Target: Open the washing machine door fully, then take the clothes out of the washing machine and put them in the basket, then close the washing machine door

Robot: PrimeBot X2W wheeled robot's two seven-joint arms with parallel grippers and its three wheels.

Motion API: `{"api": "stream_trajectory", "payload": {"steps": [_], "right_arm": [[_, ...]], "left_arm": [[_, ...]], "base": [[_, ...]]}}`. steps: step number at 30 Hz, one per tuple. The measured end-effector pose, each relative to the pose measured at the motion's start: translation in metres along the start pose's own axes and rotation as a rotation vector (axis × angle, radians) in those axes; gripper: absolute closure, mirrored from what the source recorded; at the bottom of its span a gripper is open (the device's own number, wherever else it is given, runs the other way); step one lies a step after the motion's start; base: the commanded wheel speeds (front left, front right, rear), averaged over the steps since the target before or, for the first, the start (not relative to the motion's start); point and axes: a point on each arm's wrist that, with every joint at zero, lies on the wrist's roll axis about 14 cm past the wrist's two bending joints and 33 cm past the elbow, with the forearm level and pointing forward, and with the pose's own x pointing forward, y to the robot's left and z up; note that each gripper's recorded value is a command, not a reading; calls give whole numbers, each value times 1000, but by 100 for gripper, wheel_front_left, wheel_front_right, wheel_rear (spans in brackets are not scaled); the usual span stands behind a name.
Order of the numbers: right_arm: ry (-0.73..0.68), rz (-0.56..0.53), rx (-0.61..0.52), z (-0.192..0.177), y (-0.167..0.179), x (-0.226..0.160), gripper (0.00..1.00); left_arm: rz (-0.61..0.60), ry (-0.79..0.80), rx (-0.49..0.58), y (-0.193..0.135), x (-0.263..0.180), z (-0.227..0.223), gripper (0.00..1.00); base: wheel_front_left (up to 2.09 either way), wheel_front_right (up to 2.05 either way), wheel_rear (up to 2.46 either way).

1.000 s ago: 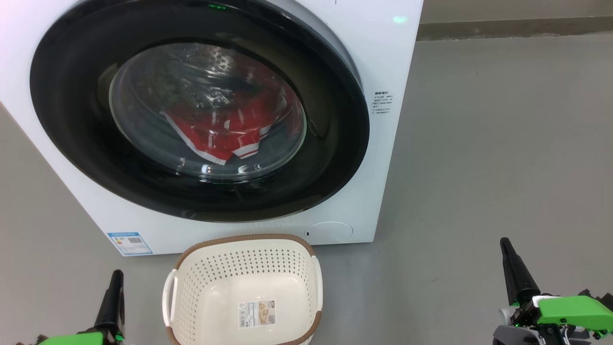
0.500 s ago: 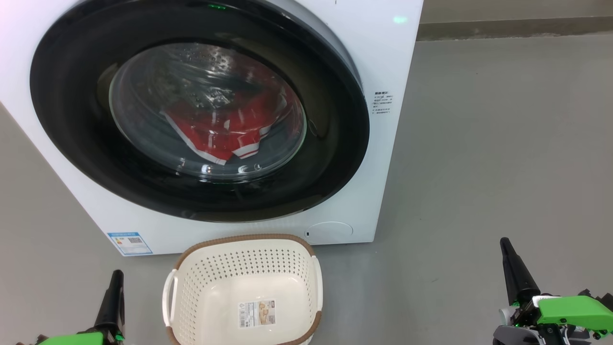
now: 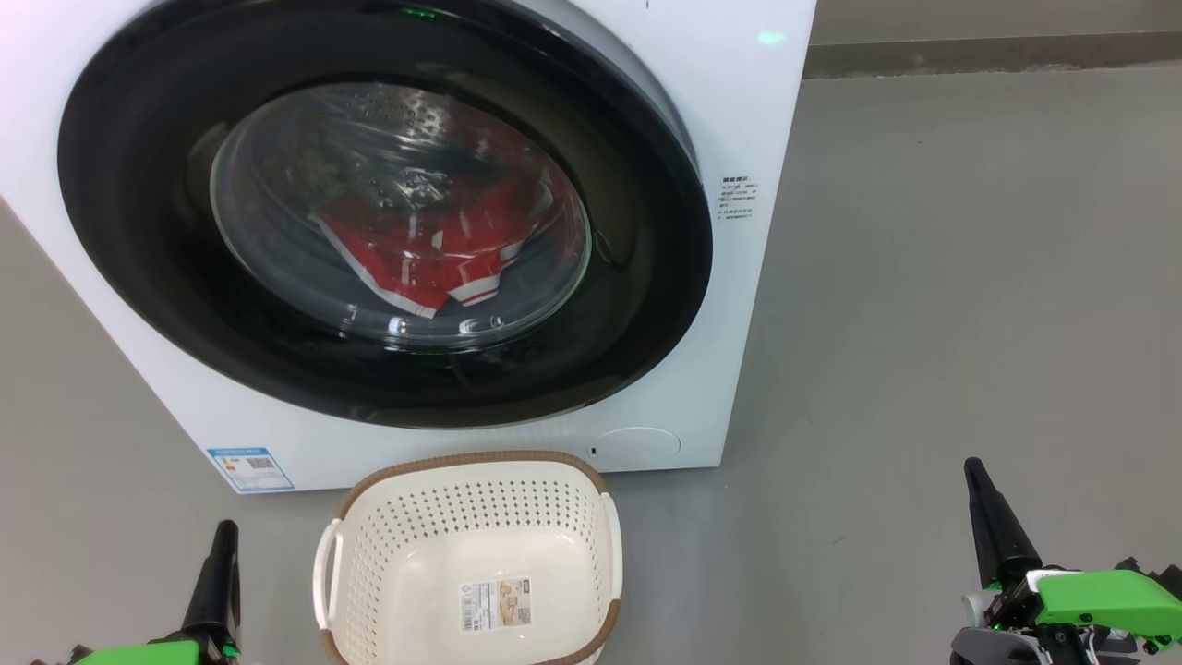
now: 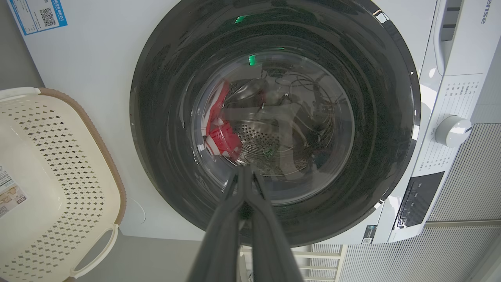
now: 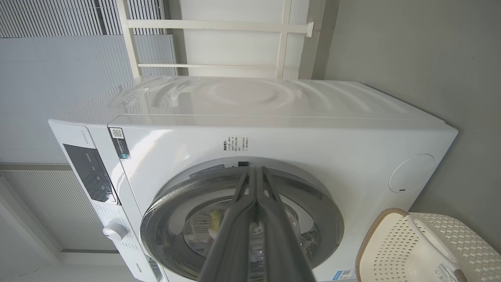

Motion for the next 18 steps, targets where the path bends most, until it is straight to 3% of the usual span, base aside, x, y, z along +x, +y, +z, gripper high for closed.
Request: {"api": "stream_trajectory", "payload": {"steps": [18], "right_arm": [[0, 0, 0, 0, 0, 0, 100]], "left_arm": [[0, 0, 0, 0, 0, 0, 100]], "base": [[0, 0, 0]]}}
